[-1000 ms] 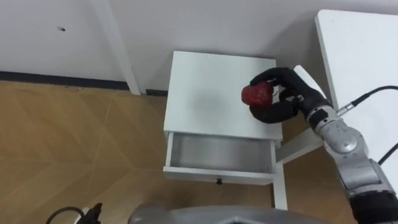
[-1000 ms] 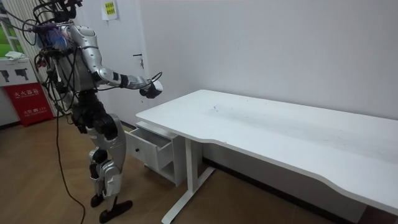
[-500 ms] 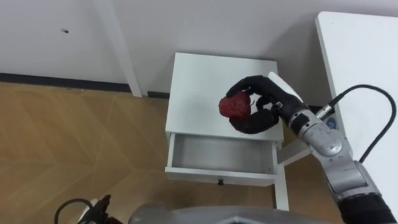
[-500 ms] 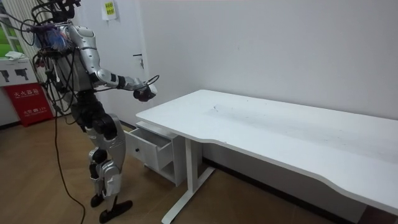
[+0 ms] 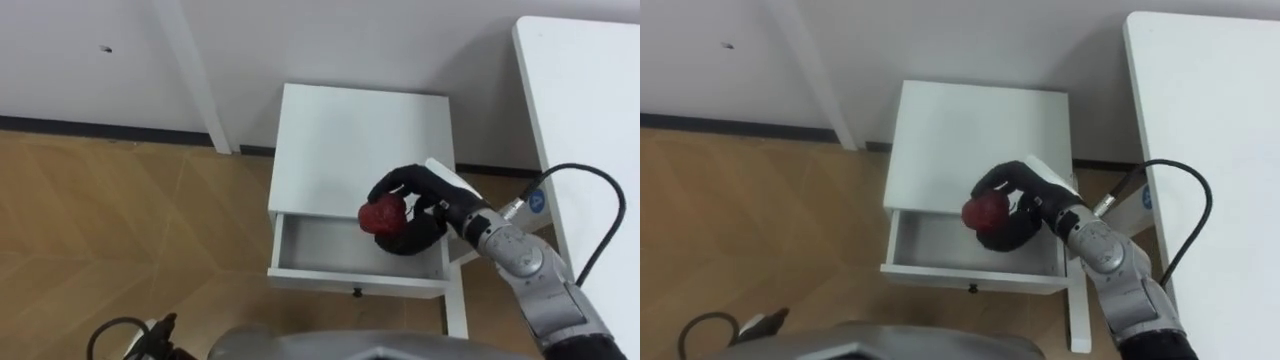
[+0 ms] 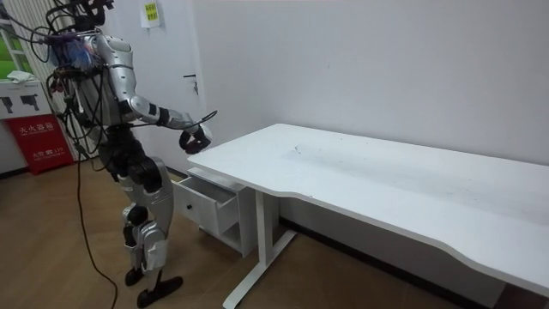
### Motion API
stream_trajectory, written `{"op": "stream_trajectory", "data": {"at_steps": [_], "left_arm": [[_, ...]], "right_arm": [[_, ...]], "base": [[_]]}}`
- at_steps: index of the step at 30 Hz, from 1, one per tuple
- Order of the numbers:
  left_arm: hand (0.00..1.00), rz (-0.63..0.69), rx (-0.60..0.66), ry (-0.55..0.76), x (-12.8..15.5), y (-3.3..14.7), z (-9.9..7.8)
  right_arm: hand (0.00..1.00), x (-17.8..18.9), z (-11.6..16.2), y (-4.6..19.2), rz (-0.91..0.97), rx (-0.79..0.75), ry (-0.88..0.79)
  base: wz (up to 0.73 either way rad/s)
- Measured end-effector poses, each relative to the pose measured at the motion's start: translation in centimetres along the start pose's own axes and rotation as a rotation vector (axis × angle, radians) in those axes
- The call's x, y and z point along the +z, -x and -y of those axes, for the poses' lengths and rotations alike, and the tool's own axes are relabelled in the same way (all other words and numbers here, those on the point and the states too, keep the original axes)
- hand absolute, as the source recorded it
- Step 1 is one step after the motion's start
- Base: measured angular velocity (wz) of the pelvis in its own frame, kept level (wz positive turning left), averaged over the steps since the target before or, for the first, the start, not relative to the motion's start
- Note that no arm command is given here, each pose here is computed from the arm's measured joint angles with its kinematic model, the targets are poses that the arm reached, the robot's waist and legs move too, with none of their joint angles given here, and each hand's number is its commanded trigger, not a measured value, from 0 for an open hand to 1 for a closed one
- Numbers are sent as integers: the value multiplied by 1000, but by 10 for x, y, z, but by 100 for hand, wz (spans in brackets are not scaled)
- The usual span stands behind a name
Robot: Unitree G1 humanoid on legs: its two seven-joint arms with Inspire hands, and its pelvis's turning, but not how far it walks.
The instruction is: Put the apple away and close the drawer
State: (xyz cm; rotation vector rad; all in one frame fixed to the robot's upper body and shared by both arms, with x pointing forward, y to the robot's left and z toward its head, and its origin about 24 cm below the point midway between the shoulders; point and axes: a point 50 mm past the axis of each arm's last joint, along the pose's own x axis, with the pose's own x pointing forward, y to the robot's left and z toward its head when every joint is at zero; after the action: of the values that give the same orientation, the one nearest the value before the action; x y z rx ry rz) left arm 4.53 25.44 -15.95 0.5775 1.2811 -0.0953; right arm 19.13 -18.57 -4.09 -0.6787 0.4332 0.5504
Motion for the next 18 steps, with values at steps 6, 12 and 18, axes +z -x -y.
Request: {"op": "stream_trajectory", "data": {"at_steps": [6, 12, 18], "left_arm": [[0, -2, -2, 0, -1, 0, 0], [0, 1, -1, 0, 0, 0, 0], [0, 12, 4, 0, 2, 0, -1]], "right_arm": [[0, 0, 0, 0, -1, 0, 0], [0, -2, -2, 1, -7, 4, -6], [0, -3, -2, 1, -11, 5, -8]], "base": [[0], [0], [0]]}}
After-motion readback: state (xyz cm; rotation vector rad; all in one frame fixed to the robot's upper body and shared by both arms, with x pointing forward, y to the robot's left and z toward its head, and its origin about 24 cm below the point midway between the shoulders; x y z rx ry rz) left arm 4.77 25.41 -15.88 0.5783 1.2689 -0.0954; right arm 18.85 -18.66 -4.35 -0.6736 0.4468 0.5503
